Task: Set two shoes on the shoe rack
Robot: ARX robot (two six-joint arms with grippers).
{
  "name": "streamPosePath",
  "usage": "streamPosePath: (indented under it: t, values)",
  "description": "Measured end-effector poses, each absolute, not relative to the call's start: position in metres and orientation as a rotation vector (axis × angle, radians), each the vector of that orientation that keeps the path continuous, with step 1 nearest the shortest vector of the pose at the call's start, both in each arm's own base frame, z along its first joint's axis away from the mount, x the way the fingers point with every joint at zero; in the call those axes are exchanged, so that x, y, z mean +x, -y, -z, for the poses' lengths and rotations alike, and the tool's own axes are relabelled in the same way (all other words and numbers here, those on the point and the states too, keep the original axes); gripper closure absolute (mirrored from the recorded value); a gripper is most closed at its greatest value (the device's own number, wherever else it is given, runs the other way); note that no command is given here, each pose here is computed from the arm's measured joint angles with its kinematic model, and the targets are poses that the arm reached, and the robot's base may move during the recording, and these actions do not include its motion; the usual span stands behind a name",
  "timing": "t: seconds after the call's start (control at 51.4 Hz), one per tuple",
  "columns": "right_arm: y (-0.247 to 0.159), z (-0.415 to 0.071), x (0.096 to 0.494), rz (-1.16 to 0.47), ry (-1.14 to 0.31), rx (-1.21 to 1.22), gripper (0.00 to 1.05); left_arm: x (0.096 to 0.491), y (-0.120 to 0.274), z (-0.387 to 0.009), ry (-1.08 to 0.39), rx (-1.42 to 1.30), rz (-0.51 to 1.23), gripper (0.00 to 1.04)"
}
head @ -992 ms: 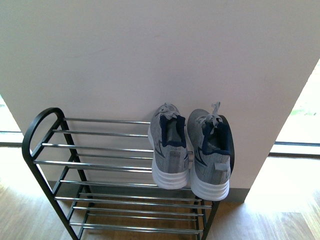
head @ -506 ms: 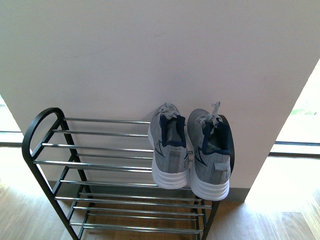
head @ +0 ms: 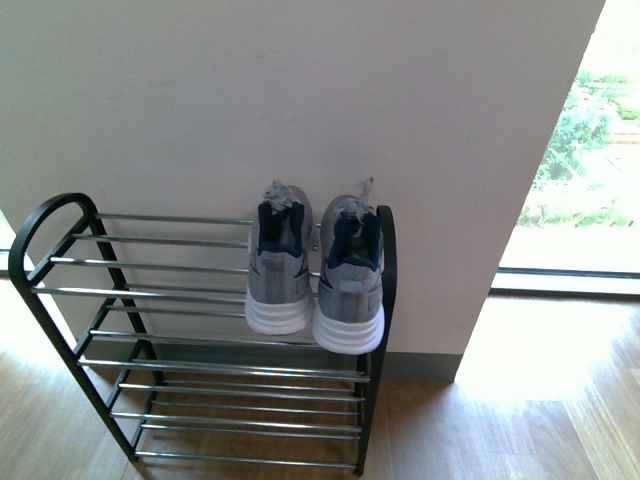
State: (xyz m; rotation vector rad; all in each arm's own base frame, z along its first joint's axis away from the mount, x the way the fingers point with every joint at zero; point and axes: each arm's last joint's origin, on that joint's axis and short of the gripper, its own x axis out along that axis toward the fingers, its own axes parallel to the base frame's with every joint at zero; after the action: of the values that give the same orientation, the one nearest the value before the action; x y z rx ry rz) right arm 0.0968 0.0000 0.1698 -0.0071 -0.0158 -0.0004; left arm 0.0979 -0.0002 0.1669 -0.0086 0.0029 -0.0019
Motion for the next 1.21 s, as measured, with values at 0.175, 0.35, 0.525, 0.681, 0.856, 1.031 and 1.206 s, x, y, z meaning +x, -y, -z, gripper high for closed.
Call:
streamPosePath:
  t: [0.175,0.35,0.525,0.681,0.856,1.031,1.206]
  values:
    - [0.0001,-0.1698,0.0968,0.002,0.016,-0.007,0.09,0.0979,0.0003,-0.1669,-0.003,-0.009,0.003,0.09]
    - [0.0001,-0.1698,0.0968,0.001,0.015,-0.007,0.09,0.0979,0.0003,-0.1669,-0.003,-0.008,0.003,0.09]
    - [0.0001,-0.1698,0.0968,0.001,0.015,-0.007,0.09,0.0979,0.0003,-0.1669,-0.003,-0.008,0.003,0.09]
    - [0.0000,-0.1698,0.0968,0.000,0.016,-0.007,0.09,0.0979,0.0002,-0.1669,-0.003,-0.008,0.003,0.09]
    - [0.0000,-0.1698,0.0968,0.000,0.016,-0.007,0.09,0.0979,0.0002,-0.1669,-0.003,-0.009,0.003,0.09]
    - [0.0001,-0.1698,0.0968,0.001,0.016,-0.007,0.09,0.0979,0.0002,-0.1670,-0.002,-0.008,0.003,0.09]
    - [0.0001,-0.1698,0.0968,0.001,0.016,-0.007,0.09,0.0979,0.0002,-0.1670,-0.002,-0.008,0.003,0.09]
